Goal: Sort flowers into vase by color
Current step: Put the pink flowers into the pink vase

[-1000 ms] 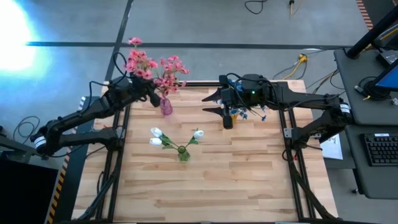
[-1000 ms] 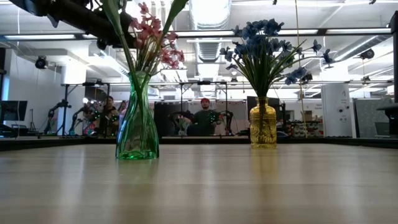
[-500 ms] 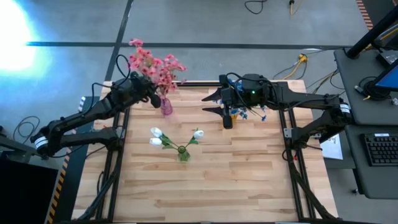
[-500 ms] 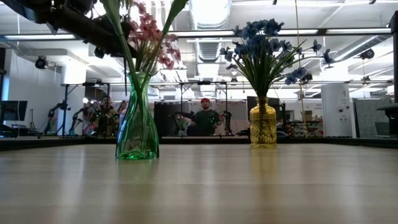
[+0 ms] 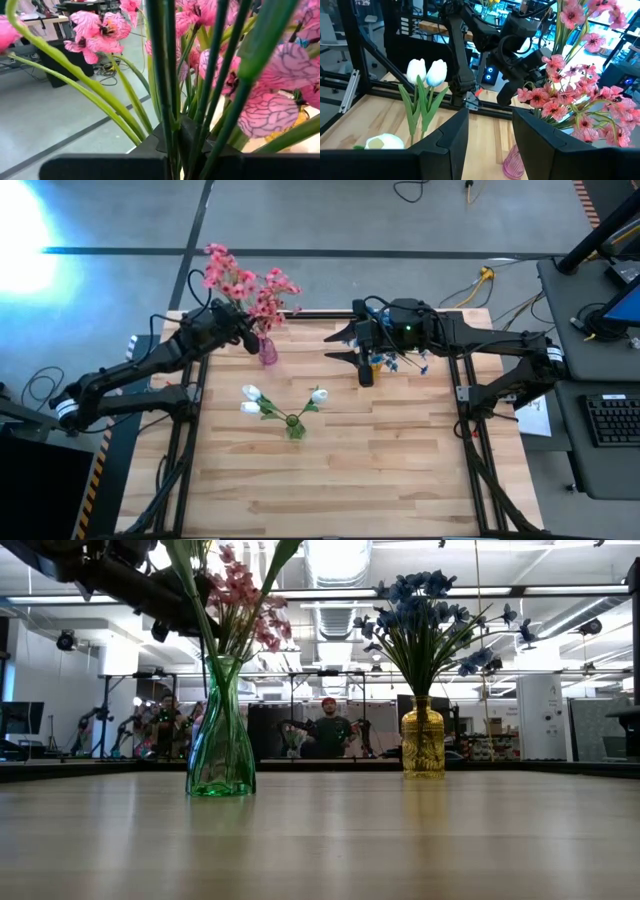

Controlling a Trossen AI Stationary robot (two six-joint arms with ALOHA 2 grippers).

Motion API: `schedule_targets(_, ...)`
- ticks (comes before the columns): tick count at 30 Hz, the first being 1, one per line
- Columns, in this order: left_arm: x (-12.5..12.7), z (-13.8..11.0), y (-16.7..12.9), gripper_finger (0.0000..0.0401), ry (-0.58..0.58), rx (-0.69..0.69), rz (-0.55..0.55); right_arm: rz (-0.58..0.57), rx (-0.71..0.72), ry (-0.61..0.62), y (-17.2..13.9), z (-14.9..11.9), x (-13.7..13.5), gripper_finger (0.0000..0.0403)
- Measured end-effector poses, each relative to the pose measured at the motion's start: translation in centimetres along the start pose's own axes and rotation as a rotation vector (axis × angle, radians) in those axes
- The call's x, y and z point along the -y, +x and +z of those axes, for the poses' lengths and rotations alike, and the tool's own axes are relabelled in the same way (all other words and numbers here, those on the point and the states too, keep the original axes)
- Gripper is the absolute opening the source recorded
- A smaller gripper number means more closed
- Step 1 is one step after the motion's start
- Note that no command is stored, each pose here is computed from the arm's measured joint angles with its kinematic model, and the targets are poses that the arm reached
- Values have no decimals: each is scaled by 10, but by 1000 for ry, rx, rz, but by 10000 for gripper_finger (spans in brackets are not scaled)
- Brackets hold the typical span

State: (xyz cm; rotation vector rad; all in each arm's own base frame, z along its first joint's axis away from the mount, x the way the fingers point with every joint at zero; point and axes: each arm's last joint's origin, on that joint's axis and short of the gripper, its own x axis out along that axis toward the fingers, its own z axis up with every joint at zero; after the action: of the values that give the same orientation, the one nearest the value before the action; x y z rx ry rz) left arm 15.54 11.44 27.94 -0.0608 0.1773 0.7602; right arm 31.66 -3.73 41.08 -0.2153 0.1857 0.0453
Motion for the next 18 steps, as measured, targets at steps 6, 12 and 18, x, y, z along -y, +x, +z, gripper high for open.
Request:
schedule_targets(6,0,-6,1,0,-18,33,-1,-2,6,-1,0,1,0,146)
schedule_targets(12,0,-11,2,0,-24,15,-1,-1,6,-1,0,1,0,146)
schedule_targets(18,0,-11,2,0,-24,13,-1,-2,6,-1,0,1,0,146)
